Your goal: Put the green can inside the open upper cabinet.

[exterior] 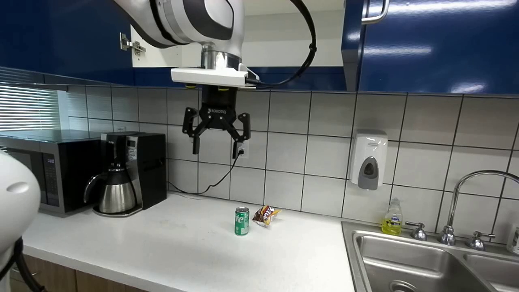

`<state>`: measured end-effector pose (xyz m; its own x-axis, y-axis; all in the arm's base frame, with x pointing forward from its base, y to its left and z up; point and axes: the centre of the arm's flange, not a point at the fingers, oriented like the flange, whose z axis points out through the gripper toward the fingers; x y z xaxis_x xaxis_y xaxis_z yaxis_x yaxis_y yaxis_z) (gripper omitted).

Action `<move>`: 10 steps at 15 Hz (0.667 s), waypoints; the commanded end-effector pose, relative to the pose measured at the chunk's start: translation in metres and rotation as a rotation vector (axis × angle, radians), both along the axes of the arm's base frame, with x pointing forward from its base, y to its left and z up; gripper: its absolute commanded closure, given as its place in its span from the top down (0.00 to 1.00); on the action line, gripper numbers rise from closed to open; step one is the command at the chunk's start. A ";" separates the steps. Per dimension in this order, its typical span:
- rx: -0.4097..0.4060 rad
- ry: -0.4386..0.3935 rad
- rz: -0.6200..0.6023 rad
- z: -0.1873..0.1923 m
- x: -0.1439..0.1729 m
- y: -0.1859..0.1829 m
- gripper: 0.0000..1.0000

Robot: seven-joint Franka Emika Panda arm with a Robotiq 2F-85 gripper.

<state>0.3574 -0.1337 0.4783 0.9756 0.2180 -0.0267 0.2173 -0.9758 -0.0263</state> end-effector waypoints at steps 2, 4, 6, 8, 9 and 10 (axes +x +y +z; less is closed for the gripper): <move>-0.014 0.008 -0.014 -0.020 0.020 -0.006 1.00; -0.034 0.000 -0.017 -0.032 0.034 -0.007 1.00; -0.047 -0.015 -0.016 -0.048 0.050 -0.009 1.00; -0.058 -0.017 -0.018 -0.068 0.065 -0.010 1.00; -0.062 -0.017 -0.017 -0.081 0.072 -0.010 1.00; -0.068 -0.021 -0.020 -0.091 0.078 -0.011 1.00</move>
<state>0.4078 -0.1401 0.4128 0.9767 0.2141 -0.0164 0.2145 -0.9765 0.0225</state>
